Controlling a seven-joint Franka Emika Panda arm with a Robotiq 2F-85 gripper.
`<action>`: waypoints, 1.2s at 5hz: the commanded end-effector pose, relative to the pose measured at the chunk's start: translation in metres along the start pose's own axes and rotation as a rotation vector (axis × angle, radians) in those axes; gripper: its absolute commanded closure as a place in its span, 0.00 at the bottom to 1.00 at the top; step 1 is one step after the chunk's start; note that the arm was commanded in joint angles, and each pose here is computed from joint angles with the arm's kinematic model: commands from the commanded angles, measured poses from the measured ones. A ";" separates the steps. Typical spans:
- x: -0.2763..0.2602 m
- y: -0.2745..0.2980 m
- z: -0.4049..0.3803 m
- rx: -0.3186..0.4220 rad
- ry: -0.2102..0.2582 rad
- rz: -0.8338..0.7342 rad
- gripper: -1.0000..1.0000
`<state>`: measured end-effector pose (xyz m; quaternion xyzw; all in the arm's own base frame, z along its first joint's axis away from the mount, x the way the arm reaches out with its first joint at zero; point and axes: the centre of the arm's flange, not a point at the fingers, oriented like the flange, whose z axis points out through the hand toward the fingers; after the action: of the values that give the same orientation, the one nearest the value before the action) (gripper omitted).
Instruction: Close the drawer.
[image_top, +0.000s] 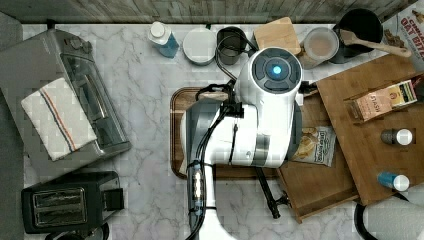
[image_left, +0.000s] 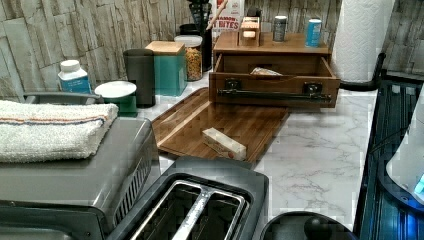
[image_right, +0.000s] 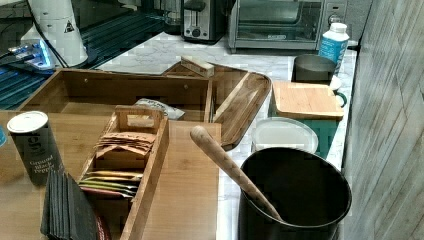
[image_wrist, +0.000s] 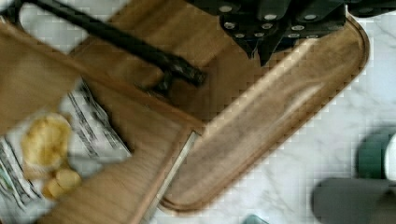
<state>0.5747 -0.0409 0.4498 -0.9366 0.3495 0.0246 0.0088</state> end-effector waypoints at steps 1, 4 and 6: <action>-0.079 -0.018 0.052 0.090 0.044 -0.428 1.00; -0.123 -0.013 0.128 0.035 0.098 -0.774 1.00; -0.125 0.042 0.165 -0.018 0.093 -0.950 1.00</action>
<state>0.4679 0.0163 0.2919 -0.9966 -0.0750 -0.0327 -0.0064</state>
